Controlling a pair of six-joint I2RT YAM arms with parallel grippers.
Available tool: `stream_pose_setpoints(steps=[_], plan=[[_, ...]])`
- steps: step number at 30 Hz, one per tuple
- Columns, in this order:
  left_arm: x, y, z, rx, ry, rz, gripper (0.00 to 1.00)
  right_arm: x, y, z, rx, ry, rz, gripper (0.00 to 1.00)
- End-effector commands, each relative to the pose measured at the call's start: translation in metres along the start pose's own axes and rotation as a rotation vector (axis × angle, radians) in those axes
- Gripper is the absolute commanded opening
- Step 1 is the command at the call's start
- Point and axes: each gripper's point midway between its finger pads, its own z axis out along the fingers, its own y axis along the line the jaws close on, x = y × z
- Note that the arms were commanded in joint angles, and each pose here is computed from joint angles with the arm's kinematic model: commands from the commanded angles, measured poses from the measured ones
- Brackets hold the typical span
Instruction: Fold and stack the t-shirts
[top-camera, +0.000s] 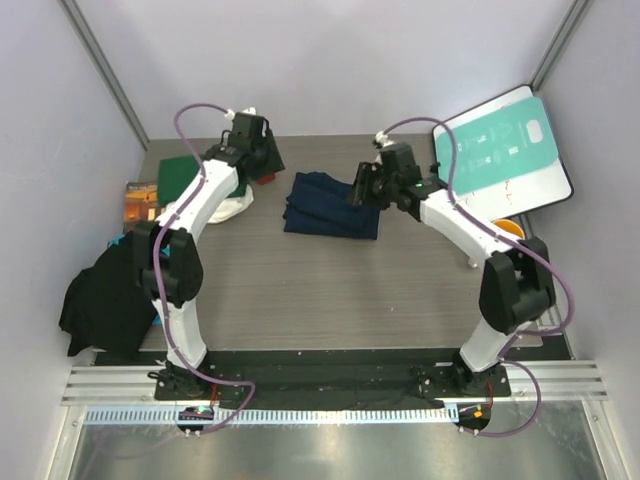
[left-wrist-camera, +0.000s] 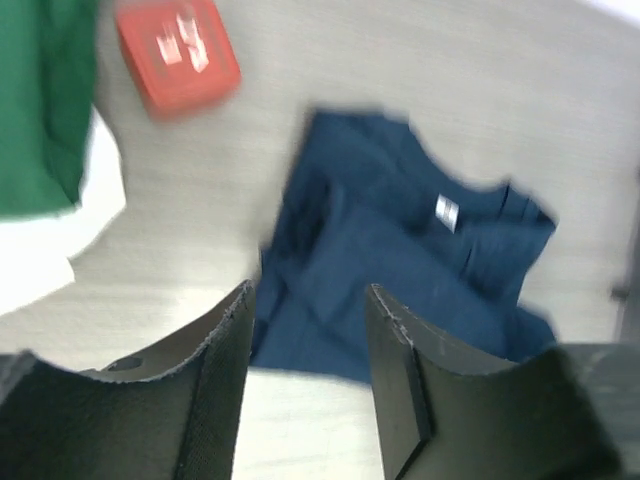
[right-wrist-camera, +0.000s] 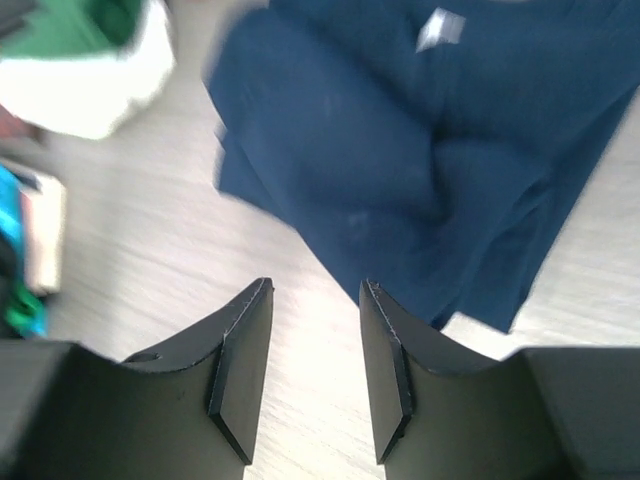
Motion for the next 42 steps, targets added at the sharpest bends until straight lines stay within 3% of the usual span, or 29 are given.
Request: stream_pose_setpoints(steps=[1, 5, 11, 33, 36, 39, 40, 42], plan=[[0.058, -0.018, 0.004, 0.105, 0.101, 0.041, 0.45, 0.034, 0.019, 0.022, -0.042, 0.132, -0.066, 0.45], [0.103, -0.031, 0.006, 0.114, 0.159, 0.1, 0.36, 0.046, 0.02, 0.039, -0.024, 0.164, -0.079, 0.45], [0.15, -0.04, 0.02, 0.132, 0.203, 0.094, 0.32, 0.051, 0.013, 0.055, 0.009, 0.181, -0.091, 0.45], [0.184, -0.031, 0.054, 0.078, 0.262, 0.142, 0.27, 0.048, -0.006, 0.08, 0.103, 0.211, -0.165, 0.44], [0.185, -0.029, 0.053, 0.074, 0.263, 0.144, 0.26, 0.054, -0.016, 0.09, 0.139, 0.232, -0.166, 0.4], [0.186, -0.027, 0.051, 0.072, 0.264, 0.152, 0.26, 0.055, -0.024, 0.097, 0.177, 0.232, -0.165, 0.24], [0.186, -0.026, 0.05, 0.071, 0.265, 0.154, 0.26, 0.053, -0.027, 0.098, 0.197, 0.224, -0.168, 0.15], [0.191, -0.02, 0.048, 0.055, 0.274, 0.158, 0.26, 0.047, -0.031, 0.098, 0.228, 0.201, -0.172, 0.07]])
